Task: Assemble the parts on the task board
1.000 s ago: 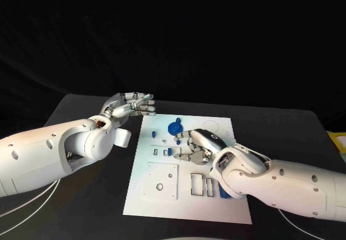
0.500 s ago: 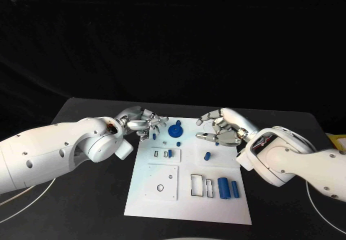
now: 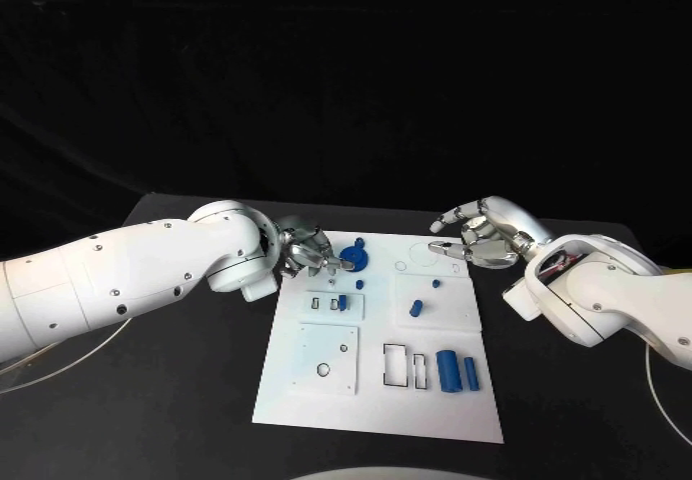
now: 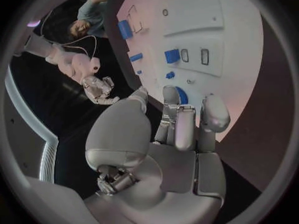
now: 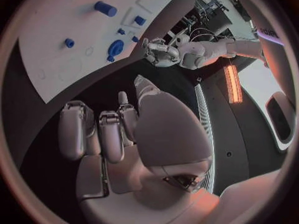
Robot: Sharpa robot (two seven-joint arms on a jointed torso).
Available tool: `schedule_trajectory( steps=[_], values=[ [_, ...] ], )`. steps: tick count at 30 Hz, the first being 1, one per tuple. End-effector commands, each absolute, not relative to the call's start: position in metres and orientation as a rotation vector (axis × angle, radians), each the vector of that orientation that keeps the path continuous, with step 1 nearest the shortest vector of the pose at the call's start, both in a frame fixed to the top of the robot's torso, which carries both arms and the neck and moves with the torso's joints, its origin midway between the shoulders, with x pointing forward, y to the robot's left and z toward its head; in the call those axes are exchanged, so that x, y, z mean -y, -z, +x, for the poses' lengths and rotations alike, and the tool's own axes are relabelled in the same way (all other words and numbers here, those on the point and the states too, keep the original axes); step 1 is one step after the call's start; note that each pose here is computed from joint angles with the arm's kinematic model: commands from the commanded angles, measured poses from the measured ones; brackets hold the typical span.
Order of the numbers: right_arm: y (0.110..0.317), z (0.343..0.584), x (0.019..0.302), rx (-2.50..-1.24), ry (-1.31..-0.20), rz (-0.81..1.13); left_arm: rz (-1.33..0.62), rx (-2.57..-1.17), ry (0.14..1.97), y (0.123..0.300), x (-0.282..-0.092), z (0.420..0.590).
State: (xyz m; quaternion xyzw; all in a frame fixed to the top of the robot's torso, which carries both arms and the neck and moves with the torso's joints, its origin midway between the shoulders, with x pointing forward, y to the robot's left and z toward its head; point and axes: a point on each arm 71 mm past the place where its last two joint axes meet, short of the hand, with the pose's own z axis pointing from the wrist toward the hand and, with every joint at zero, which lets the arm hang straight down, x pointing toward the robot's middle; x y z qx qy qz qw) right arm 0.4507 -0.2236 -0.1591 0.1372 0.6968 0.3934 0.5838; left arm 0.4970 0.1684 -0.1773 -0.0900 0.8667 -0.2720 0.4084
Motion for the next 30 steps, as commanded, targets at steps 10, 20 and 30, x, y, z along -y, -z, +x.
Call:
schedule_trajectory(
  steps=[10,20,30],
  values=[
    [0.163,0.454,0.231,-1.669,-0.889,0.368,0.010,-2.304,0.498,0.176,-0.144,0.501],
    [0.165,0.456,0.234,-1.681,-0.872,0.371,0.074,-2.342,0.471,0.178,-0.135,0.501],
    [0.166,0.458,0.234,-1.679,-0.867,0.371,0.106,-2.375,0.449,0.185,-0.132,0.499]
  ],
)
